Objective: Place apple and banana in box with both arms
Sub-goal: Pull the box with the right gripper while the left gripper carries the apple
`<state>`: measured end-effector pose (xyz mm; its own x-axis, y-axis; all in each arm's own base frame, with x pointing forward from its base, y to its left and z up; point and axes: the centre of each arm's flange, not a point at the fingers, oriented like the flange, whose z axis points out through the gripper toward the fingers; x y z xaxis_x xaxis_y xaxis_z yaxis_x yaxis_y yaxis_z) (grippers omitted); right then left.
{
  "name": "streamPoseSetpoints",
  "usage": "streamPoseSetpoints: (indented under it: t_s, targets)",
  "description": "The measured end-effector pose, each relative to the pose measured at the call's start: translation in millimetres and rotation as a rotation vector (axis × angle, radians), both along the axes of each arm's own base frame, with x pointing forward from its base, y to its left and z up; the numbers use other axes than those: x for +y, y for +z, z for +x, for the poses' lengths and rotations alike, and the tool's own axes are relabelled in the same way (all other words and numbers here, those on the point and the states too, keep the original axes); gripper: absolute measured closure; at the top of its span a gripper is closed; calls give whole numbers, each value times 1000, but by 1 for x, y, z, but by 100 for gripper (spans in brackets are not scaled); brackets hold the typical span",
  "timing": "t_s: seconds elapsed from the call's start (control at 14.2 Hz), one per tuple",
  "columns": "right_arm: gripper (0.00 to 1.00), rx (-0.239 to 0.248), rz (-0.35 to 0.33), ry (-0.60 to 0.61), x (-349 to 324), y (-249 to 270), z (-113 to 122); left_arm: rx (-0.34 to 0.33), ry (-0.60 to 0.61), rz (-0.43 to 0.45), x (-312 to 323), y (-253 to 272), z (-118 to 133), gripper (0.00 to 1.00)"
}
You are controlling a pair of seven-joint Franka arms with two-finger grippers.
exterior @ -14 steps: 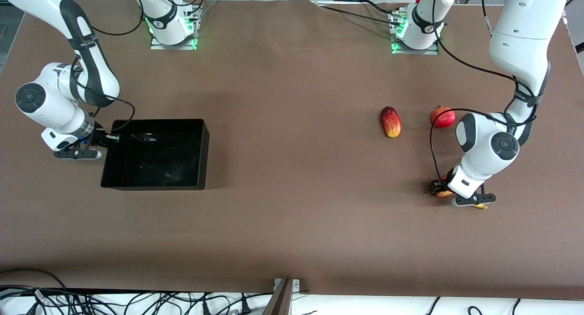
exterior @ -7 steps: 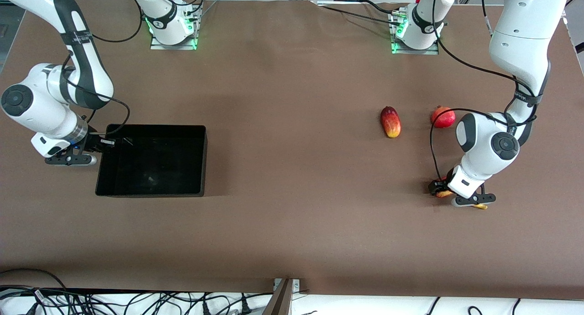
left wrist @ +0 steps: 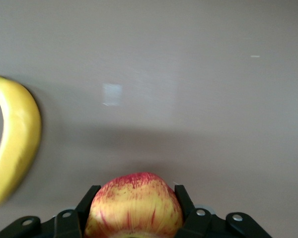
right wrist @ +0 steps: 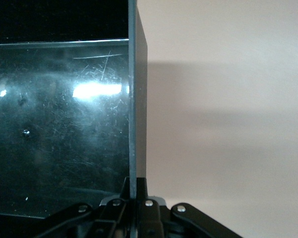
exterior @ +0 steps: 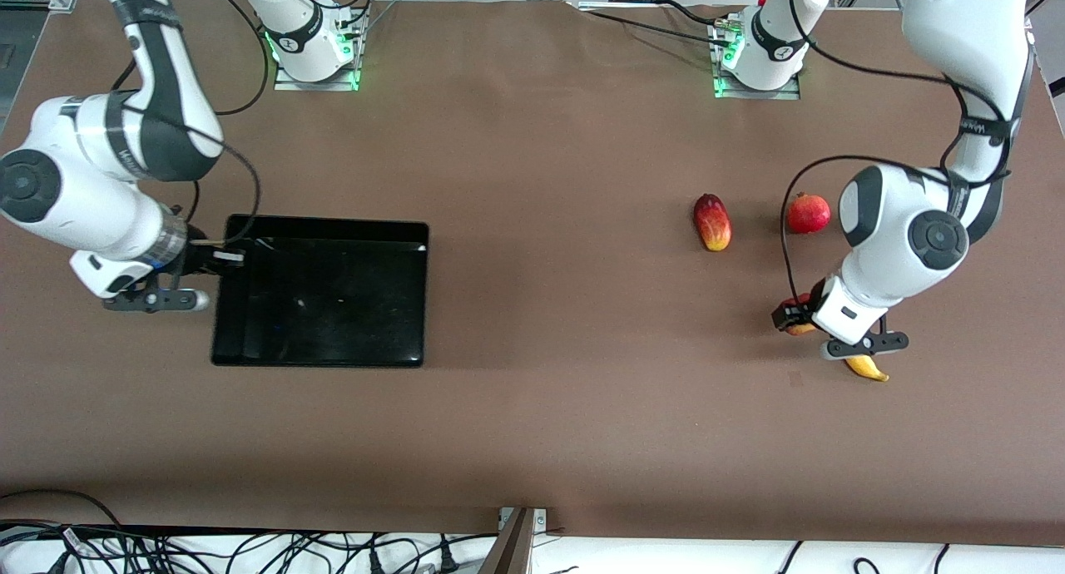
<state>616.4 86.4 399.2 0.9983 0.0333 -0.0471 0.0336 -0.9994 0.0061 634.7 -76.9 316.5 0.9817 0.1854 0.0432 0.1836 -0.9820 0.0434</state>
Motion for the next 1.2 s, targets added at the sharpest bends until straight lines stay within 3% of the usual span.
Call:
streamPoseSetpoints:
  t_s: [0.21, 0.56, 1.2]
  targets:
    - [95, -8, -4, -43, 110, -4, -19, 15, 51, -7, -61, 29, -17, 34]
    - [95, -100, 59, -84, 260, -49, -48, 39, 110, -9, -153, 30, -47, 34]
    - [95, -222, 184, -74, 337, -141, -51, 88, 159, 10, -211, 6, -71, 34]
